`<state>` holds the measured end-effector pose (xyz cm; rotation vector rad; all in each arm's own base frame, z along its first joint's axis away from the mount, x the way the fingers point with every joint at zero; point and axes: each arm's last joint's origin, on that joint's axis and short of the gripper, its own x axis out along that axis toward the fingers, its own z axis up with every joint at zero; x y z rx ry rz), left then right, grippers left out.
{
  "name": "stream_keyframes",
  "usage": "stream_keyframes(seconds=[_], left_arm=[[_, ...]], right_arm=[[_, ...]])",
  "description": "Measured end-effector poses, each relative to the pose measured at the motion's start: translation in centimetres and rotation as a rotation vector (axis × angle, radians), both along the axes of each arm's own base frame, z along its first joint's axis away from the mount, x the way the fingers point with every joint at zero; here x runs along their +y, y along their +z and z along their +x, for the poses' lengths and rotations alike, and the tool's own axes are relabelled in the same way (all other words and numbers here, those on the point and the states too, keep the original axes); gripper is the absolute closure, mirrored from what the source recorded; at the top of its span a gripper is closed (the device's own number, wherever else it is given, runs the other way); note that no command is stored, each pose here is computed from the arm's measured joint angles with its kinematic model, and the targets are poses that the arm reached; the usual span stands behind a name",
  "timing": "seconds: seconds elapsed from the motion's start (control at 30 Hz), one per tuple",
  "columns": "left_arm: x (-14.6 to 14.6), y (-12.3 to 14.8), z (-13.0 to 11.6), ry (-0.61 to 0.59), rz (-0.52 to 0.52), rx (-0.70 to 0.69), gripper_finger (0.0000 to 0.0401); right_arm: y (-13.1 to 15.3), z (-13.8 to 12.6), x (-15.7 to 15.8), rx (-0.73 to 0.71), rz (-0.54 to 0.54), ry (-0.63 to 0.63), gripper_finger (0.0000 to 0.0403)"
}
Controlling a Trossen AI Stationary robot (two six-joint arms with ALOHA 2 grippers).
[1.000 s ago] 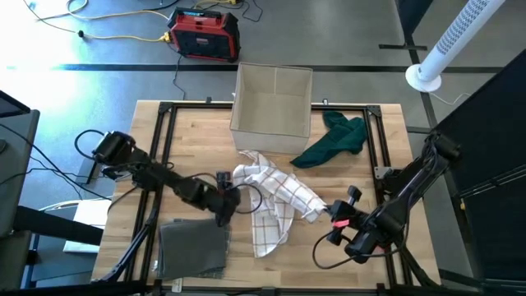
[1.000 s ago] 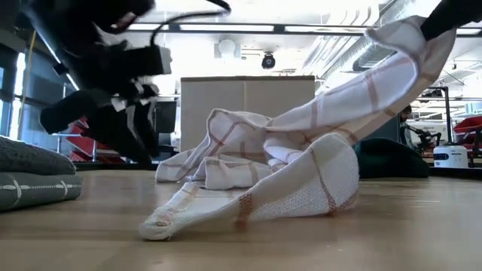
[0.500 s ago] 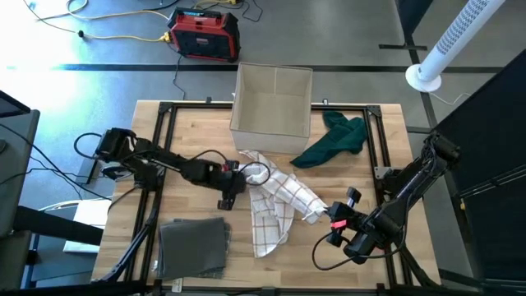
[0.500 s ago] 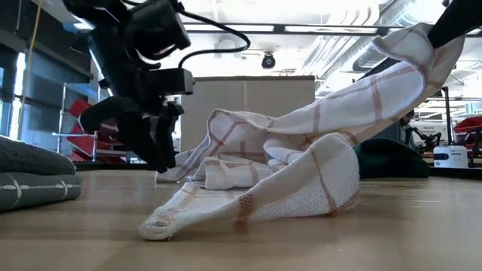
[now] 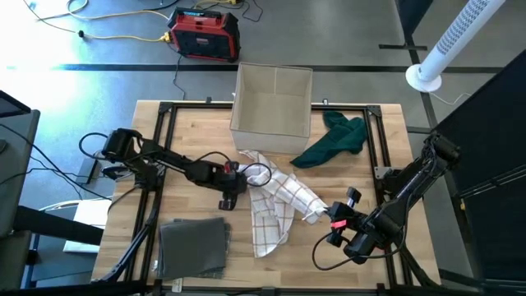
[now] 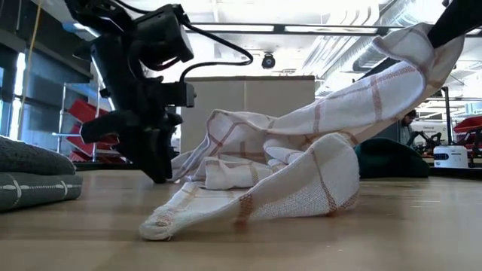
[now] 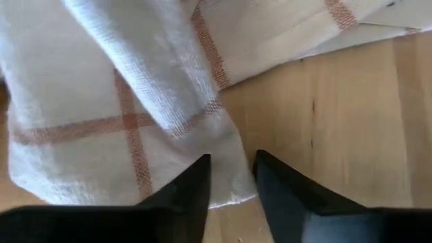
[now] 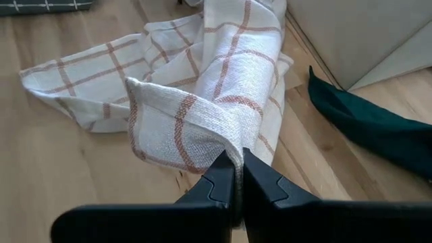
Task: Fold towel
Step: Fold the white checkered towel
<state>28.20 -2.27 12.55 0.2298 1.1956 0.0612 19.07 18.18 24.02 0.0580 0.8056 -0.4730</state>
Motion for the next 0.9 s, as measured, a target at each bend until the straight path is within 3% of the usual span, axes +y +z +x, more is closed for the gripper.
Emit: stream_keyframes(seconds=[0.1, 0.3, 0.4, 0.57, 0.67, 0.9], left_arm=[[0.2, -0.2, -0.4, 0.043, 0.003, 0.034, 0.0386], [-1.4, 1.9, -0.3, 0.116, -0.033, 0.099, 0.0396], [-3.4, 5.7, 0.3, 0.095, -0.063, 0.054, 0.0398], [-7.0, 11.6, -0.8, 0.033, -0.082, 0.01, 0.0399], [-8.5, 15.4, -2.5, 0.011, -0.121, -0.046, 0.0399], [-9.6, 19.8, -7.8, 0.103, -0.164, -0.165, 0.0399]], right_arm=[[0.0, 0.0, 0.0, -0.001, 0.002, 0.0, 0.0402], [0.1, 0.2, 0.1, -0.049, 0.0, -0.006, 0.0402], [0.2, 0.4, 0.3, -0.076, 0.019, -0.008, 0.0402], [0.5, 0.7, 0.6, -0.12, 0.067, -0.01, 0.0402], [1.2, 0.8, 0.7, -0.17, 0.123, -0.009, 0.0402], [3.3, 1.1, 0.6, -0.294, 0.315, -0.041, 0.0402]])
